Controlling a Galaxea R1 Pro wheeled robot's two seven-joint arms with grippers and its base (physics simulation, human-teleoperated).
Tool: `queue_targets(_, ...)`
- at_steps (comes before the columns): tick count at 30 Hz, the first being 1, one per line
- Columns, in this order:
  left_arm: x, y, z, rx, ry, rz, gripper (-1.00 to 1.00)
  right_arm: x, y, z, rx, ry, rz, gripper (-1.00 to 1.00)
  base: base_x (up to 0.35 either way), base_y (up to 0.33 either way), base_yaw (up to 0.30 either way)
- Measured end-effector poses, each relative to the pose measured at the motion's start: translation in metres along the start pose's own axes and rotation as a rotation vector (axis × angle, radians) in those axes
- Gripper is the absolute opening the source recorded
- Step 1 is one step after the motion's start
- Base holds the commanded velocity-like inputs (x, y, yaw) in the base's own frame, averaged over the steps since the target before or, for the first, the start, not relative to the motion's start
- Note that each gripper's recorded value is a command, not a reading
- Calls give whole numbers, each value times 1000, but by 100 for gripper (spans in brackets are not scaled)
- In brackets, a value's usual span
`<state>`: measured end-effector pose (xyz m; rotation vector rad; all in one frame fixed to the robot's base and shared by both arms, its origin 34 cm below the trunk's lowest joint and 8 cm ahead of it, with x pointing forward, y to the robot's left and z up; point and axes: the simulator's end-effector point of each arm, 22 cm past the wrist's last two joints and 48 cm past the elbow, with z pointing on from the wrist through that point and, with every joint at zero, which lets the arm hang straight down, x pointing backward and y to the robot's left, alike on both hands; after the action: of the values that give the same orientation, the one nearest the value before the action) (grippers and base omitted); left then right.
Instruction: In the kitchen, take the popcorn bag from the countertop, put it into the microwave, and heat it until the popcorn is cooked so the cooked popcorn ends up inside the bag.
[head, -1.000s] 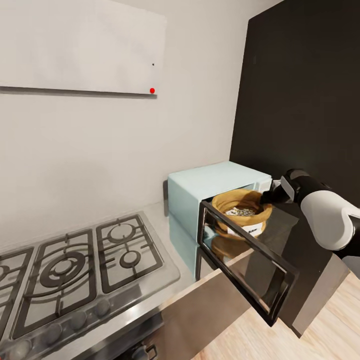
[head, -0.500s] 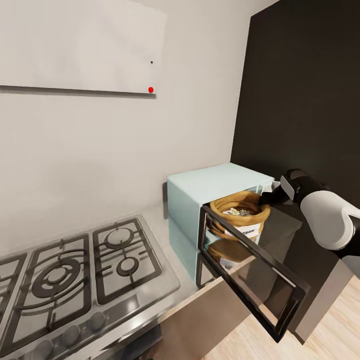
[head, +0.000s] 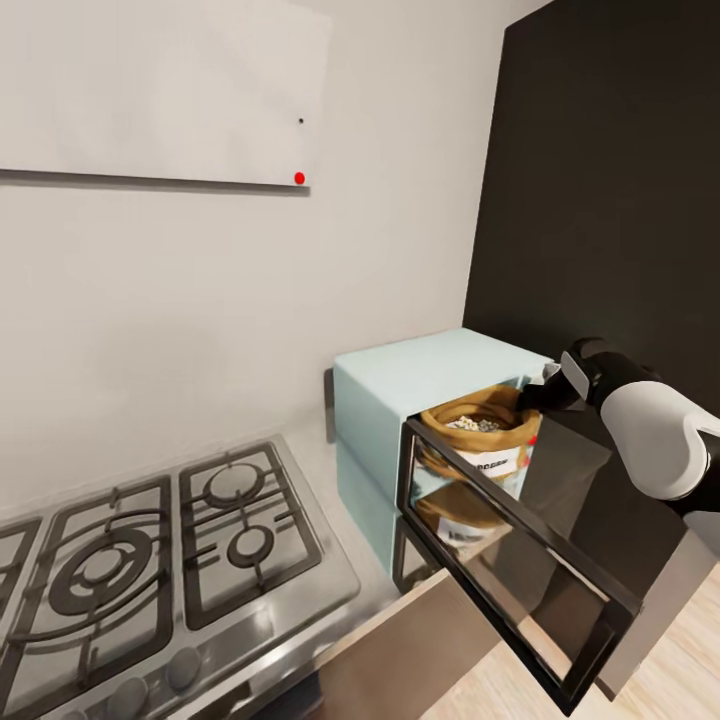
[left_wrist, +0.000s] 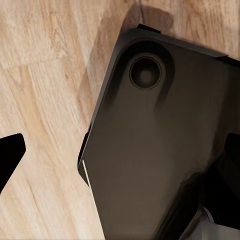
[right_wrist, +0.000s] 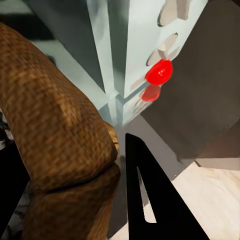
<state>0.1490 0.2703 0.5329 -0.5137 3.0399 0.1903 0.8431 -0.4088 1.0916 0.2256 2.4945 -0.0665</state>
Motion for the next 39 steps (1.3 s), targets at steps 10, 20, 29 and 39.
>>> queue_targets(10, 0, -1, 0, 1, 1, 0, 100, 1, 0, 0, -3, 6, 3, -100, 49, 0, 0)
queue_targets(20, 0, -1, 0, 1, 1, 0, 100, 1, -4, -3, 10, 12, 3, -100, 0, 0, 45)
queue_targets(29, 0, -1, 0, 2, 0, -1, 100, 4, -40, -7, 47, 20, 38, -100, 0, 0, 210)
queue_targets(39, 0, -1, 0, 2, -1, -1, 100, 6, -56, -5, 47, 12, 68, -100, 0, 0, 75)
